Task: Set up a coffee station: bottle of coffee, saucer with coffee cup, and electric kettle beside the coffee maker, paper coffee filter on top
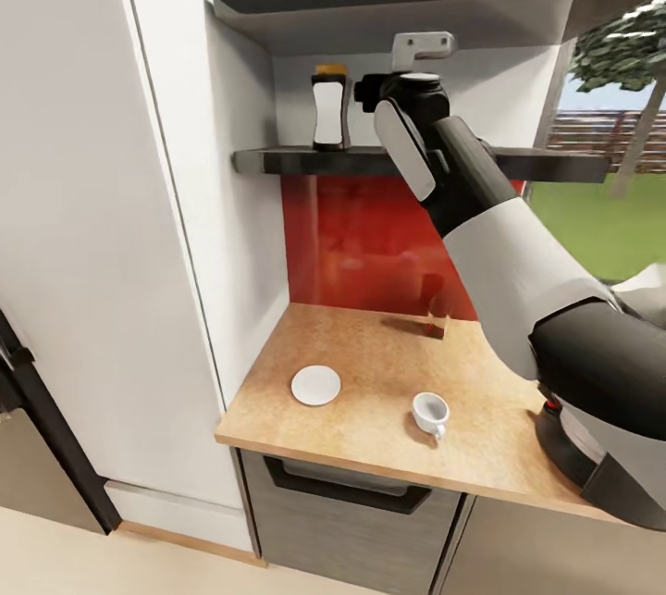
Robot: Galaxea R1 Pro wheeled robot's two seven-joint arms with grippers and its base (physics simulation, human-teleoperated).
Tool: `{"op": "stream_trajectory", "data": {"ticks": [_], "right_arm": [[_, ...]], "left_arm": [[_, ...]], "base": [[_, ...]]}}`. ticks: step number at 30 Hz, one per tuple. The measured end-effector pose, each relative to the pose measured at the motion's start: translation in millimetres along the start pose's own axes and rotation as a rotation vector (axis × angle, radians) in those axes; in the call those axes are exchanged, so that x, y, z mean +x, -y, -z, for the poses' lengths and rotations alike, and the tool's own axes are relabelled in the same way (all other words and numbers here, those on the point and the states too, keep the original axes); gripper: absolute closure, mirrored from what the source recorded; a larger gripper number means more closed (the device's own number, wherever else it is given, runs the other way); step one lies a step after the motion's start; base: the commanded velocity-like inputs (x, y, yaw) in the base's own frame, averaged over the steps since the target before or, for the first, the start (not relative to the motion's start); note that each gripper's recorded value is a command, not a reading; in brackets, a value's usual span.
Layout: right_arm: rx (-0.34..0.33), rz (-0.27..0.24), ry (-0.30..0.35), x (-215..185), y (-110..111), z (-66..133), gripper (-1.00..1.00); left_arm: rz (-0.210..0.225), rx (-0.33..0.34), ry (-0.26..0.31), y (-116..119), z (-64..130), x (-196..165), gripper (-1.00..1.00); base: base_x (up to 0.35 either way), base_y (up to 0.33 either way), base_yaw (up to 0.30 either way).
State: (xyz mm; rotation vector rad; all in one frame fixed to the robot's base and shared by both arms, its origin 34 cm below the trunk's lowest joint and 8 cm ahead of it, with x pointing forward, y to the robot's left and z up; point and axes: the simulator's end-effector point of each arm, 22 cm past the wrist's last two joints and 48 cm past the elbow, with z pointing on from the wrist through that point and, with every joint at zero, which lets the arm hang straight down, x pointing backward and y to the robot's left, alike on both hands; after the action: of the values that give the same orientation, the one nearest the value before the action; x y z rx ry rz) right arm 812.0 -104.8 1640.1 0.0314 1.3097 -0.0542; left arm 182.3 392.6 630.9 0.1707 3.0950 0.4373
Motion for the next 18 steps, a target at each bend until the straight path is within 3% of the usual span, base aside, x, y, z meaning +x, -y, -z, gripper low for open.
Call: {"op": "stream_trajectory", "data": {"ticks": [13, 18], "right_arm": [[-0.002, 0.003, -0.075, 50.6, -1.3, -3.6, -1.0], [-0.004, 0.002, -0.073, 49.9, -1.9, -2.7, -1.0]], "left_arm": [[0.01, -0.015, 0.043, -14.3, -1.2, -11.7, -1.0], [0.013, -0.026, 0.065, -27.4, -2.1, -13.7, -1.0]], "base": [[0.0, 0.0, 0.0], [0.0, 0.0, 0.0]]}}
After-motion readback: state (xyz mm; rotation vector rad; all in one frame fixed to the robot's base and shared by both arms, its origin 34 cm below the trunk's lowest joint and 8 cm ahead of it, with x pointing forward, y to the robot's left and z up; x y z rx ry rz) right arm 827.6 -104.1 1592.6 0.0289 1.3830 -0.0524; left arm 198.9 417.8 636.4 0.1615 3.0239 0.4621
